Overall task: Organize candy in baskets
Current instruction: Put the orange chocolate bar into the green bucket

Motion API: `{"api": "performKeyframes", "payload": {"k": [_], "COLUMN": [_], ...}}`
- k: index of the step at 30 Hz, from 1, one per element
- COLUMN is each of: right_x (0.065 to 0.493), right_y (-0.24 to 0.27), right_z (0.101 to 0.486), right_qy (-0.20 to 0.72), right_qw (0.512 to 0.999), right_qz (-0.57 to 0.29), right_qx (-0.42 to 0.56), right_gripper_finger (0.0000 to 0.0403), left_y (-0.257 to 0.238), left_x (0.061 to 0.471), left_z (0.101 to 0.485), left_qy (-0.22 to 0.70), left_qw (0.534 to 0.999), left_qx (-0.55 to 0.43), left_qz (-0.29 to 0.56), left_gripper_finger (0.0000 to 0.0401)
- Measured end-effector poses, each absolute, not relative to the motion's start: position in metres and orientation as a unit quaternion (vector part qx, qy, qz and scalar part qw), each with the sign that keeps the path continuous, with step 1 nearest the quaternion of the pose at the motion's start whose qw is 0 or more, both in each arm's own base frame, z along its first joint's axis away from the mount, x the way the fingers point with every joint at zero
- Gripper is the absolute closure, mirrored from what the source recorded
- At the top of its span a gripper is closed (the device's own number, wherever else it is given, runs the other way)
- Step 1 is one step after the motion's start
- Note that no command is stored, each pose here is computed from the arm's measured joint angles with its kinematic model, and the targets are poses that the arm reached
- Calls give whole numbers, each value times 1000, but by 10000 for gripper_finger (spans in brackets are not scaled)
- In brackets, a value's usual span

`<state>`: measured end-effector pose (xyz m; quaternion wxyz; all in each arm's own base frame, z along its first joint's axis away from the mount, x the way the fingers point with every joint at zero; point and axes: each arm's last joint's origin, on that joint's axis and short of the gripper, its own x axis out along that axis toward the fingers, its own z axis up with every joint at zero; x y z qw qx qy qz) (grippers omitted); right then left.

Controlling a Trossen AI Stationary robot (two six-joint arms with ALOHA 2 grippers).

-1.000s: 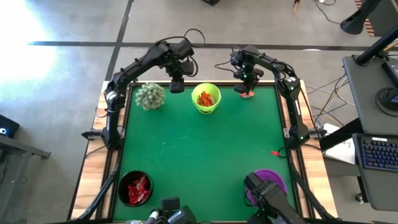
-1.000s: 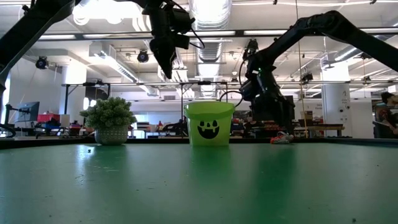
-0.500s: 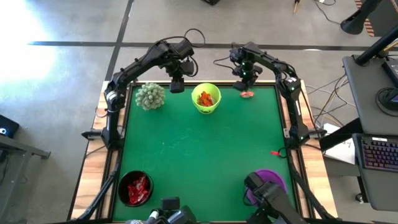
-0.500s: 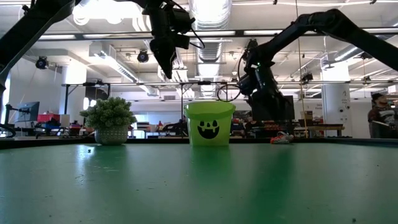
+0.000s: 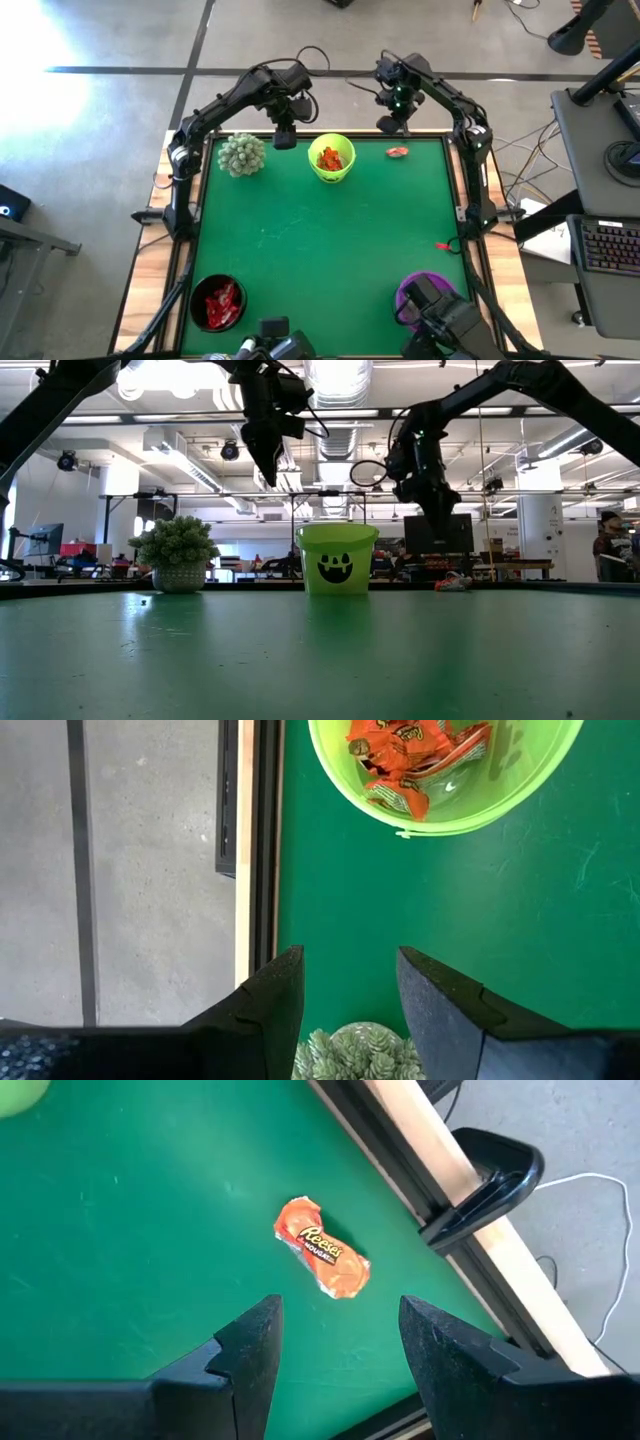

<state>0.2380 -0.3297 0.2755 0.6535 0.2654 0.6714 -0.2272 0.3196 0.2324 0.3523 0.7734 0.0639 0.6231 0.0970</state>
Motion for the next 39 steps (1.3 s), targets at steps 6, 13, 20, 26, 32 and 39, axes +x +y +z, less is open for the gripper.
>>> {"api": "performKeyframes", "payload": {"k": [6,13,20,26,32,39], "right_x": [239,240,240,240,240,239], "right_y": [-329,-329,-329,-328,-329,-327], "right_z": [278,278,277,277,274,261], "right_qy": [669,665,663,666,672,681], "right_qw": [657,652,650,650,658,643], "right_qz": [-227,-240,-243,-239,-221,-215], "right_qx": [264,276,280,277,259,276], "right_gripper_finger": [209,209,209,209,209,209], "left_y": [233,234,238,244,249,253], "left_x": [320,322,327,332,339,336], "left_z": [352,353,352,344,346,352], "left_qy": [622,612,596,604,575,565], "left_qw": [775,781,791,777,795,799], "left_qx": [64,50,58,58,79,84], "left_qz": [98,117,128,165,178,191], "left_gripper_finger": [257,257,257,257,257,257]}}
